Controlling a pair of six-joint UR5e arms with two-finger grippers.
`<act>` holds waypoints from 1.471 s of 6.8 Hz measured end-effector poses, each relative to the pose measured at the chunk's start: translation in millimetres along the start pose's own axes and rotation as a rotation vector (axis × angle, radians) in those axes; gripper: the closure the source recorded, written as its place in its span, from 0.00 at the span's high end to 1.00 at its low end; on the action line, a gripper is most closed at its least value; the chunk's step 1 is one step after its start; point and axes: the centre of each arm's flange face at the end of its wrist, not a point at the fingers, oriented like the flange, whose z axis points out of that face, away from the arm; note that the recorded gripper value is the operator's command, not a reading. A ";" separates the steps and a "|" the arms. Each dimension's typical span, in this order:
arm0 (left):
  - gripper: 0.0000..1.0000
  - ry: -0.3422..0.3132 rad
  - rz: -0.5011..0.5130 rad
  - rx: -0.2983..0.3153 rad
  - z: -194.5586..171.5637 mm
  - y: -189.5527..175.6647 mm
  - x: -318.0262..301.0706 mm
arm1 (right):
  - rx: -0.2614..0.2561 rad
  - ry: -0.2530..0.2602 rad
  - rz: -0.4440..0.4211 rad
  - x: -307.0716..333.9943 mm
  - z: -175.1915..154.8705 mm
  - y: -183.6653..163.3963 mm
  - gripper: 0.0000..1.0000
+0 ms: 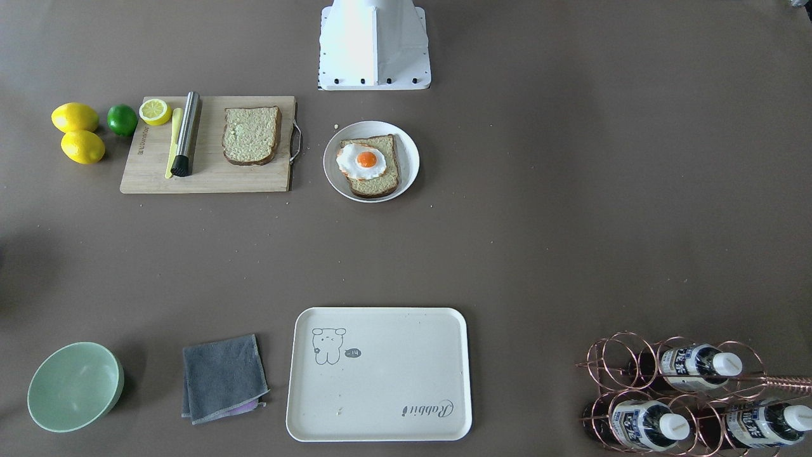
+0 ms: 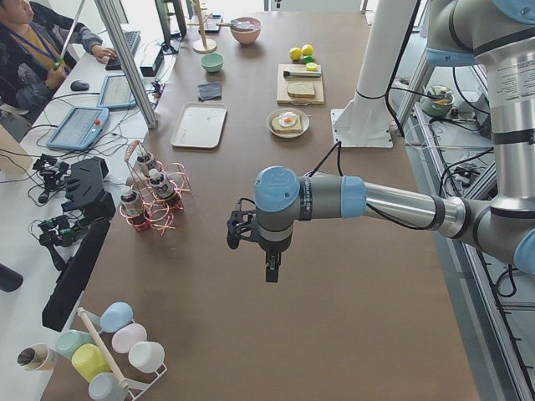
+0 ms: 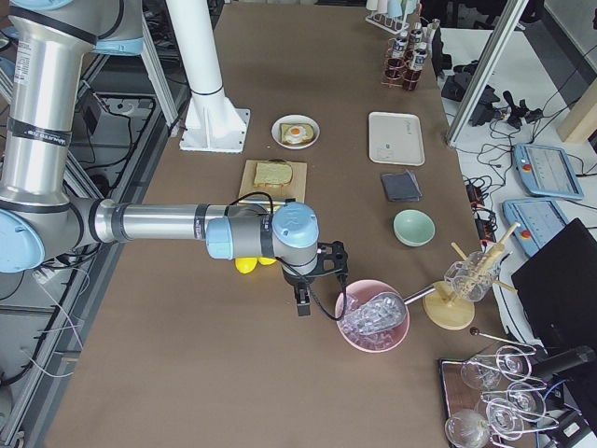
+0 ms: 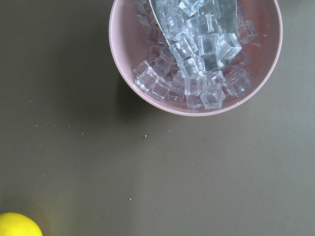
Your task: Make sandwich and place on tray
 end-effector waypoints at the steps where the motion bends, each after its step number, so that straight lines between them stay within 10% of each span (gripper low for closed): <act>1: 0.98 0.000 -0.001 -0.001 0.3 0.0 -0.3 | -0.001 0.004 0.001 0.8 0.3 -0.2 1.00; 10: 0.98 0.001 0.007 -0.001 1.6 4.5 -0.9 | -0.002 -0.012 0.004 -0.2 1.0 0.3 1.00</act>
